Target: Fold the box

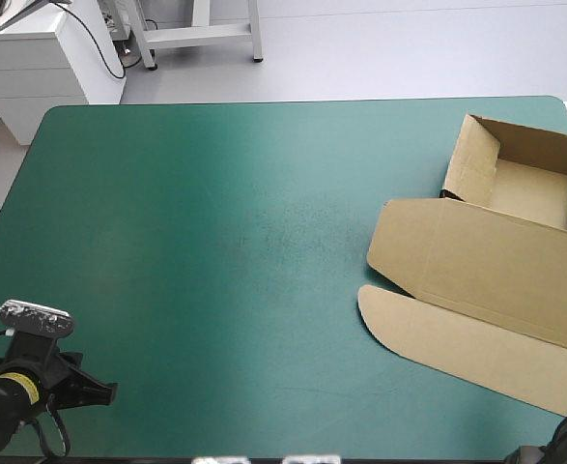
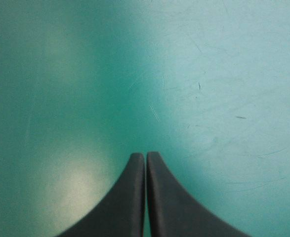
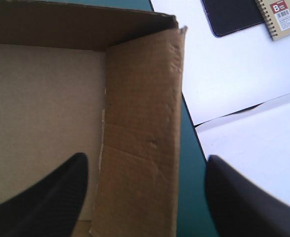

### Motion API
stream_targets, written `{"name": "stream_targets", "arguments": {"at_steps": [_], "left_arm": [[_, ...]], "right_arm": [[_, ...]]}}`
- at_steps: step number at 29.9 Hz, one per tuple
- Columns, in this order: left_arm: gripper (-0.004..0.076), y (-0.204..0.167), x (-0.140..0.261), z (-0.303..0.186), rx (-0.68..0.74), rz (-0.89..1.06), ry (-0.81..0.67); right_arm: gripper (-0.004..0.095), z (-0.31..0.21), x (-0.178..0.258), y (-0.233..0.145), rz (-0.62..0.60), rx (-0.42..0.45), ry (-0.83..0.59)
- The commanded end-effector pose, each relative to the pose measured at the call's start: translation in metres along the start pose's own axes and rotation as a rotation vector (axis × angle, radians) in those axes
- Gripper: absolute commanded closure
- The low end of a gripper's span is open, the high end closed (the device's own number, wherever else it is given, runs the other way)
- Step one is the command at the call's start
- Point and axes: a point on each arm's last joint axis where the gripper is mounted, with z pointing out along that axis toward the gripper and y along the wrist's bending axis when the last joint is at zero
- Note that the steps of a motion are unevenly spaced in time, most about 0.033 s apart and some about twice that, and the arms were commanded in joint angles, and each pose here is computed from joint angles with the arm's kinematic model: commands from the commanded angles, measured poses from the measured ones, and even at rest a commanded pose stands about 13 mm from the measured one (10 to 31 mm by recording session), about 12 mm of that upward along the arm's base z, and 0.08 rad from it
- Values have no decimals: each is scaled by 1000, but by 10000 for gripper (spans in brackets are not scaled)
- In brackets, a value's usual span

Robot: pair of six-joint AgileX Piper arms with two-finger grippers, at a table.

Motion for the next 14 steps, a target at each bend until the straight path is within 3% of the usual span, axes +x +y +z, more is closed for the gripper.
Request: {"name": "stream_targets", "arguments": {"at_steps": [1, 4, 7, 14], "left_arm": [[731, 1, -8, -5, 0, -8, -63], [731, 1, -8, -5, -1, -7, -66], [731, 1, -8, -5, -2, -14, -62], [731, 1, -8, -5, -2, -11, -60]], "right_arm": [[89, -40, -8, -5, -2, 22, -130], [148, -43, -6, -4, 0, 14, -121], [295, -50, -5, -2, 6, -6, -117], [893, -83, 0, 6, 20, -76, -158]]}}
